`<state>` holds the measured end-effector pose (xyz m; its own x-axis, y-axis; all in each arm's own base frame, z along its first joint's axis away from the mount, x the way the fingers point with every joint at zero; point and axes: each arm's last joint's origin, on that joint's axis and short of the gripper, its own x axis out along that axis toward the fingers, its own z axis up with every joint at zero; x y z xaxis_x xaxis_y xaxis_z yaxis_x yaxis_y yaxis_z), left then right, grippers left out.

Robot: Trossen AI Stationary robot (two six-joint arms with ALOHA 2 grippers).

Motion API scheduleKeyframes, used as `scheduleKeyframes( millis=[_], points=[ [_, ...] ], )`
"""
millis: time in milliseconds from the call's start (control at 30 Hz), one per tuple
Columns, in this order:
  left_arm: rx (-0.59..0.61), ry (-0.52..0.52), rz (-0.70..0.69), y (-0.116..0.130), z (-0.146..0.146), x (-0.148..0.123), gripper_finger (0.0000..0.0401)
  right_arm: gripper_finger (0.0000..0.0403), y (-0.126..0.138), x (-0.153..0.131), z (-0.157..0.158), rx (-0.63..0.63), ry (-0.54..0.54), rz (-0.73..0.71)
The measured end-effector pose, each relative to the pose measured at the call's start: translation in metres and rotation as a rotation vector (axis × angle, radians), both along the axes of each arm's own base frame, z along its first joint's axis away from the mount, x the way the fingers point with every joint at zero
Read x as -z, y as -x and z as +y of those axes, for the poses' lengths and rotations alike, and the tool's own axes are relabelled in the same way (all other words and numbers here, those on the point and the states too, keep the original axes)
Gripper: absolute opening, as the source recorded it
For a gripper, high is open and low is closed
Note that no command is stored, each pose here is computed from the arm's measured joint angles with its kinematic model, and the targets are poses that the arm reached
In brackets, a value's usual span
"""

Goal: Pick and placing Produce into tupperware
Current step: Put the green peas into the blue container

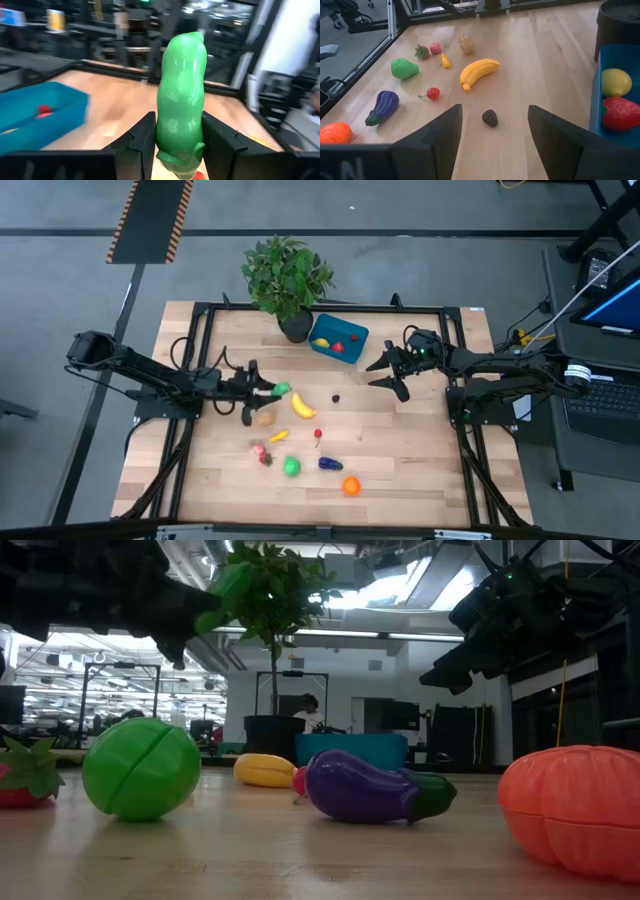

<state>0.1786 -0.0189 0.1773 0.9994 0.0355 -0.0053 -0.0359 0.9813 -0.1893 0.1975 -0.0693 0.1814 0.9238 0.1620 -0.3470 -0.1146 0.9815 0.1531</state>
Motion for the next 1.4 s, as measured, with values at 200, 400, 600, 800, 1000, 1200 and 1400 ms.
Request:
scheduleKeyframes(
  millis=[200,400,600,800,1000,1200,1400],
  points=[
    [0.085,0.005,0.001,0.000,-0.002,0.000,0.0119,0.0228,0.000,0.000,0.000,0.000,0.000,0.000],
    [0.087,0.003,0.009,0.000,-0.002,0.001,0.0119,0.0228,0.000,0.000,0.000,0.000,0.000,0.000],
    [0.022,0.005,0.048,-0.002,0.004,0.004,0.0119,0.0228,0.000,0.000,0.000,0.000,0.000,0.000],
    [-0.055,-0.020,0.176,-0.024,0.012,0.002,0.0119,0.0228,0.000,0.000,0.000,0.000,0.000,0.000],
    [-0.189,-0.112,0.304,-0.054,0.015,0.004,0.0119,0.0228,0.000,0.000,0.000,0.000,0.000,0.000],
    [-0.238,-0.126,0.356,-0.076,0.016,0.008,0.0119,0.0228,0.000,0.000,0.000,0.000,0.000,0.001],
    [-0.287,-0.142,0.365,-0.091,0.017,0.003,0.0119,0.0228,0.000,0.000,0.000,0.000,-0.001,0.002]
  ],
)
